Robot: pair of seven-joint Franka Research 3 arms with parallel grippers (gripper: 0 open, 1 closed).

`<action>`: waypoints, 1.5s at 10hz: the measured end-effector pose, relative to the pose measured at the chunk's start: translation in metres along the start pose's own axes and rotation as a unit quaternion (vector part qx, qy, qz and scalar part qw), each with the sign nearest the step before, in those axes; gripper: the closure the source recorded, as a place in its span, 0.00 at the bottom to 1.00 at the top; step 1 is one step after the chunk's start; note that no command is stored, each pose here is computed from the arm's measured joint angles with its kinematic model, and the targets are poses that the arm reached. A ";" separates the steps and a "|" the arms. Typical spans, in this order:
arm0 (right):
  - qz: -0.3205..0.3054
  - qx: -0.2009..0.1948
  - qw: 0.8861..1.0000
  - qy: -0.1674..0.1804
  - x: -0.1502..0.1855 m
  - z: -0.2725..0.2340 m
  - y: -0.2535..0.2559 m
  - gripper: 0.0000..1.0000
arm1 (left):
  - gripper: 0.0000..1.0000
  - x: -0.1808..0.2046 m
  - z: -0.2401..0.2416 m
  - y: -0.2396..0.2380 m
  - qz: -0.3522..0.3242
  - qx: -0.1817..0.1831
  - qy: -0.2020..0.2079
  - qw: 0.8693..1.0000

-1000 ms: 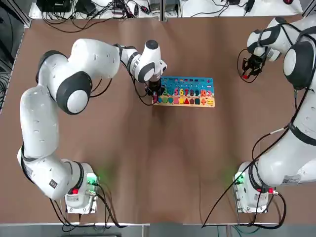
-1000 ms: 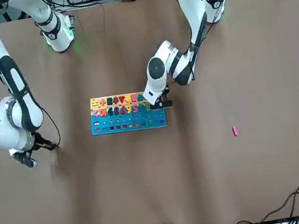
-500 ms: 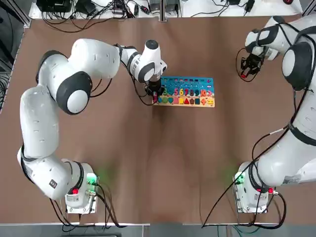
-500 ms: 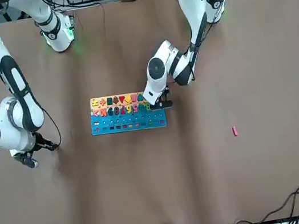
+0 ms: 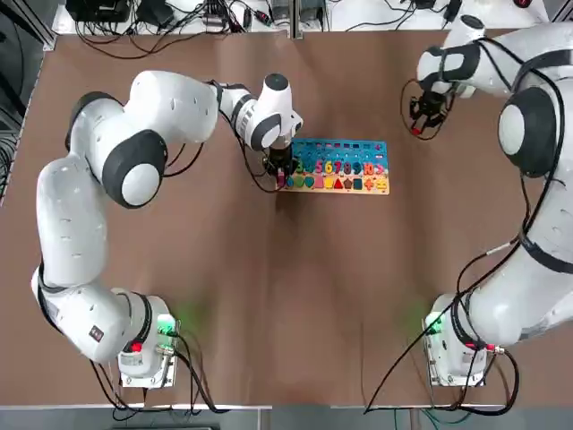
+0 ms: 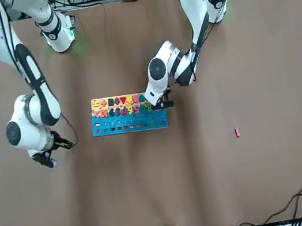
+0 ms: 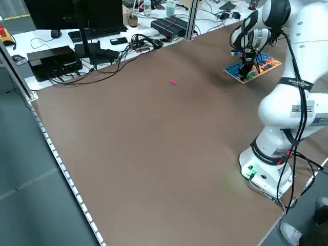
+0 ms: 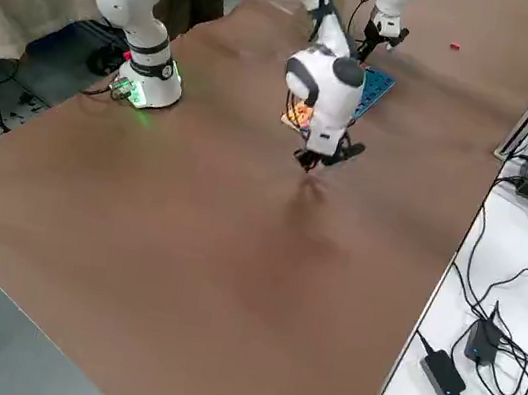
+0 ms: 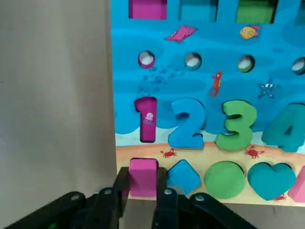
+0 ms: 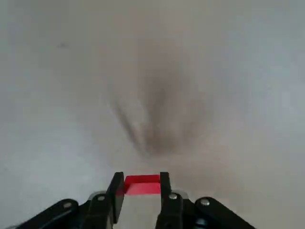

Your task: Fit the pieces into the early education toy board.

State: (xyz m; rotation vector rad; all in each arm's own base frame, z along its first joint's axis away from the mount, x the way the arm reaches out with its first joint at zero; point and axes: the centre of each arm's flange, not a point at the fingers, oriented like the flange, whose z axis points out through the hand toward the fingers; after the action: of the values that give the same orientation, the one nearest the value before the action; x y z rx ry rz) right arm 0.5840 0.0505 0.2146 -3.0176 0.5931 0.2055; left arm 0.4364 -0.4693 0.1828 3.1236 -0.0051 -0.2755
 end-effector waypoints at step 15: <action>-0.129 -0.039 0.990 -0.031 -0.107 0.046 -0.108 0.65 | 0.66 0.069 -0.101 -0.059 -0.036 -0.028 0.047 0.998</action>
State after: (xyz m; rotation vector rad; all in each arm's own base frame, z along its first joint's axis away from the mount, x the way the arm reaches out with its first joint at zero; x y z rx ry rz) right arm 0.5215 0.1940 0.1880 -3.1083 0.1904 0.3140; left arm 0.5222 -0.4096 0.2702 3.0805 0.1142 -0.1272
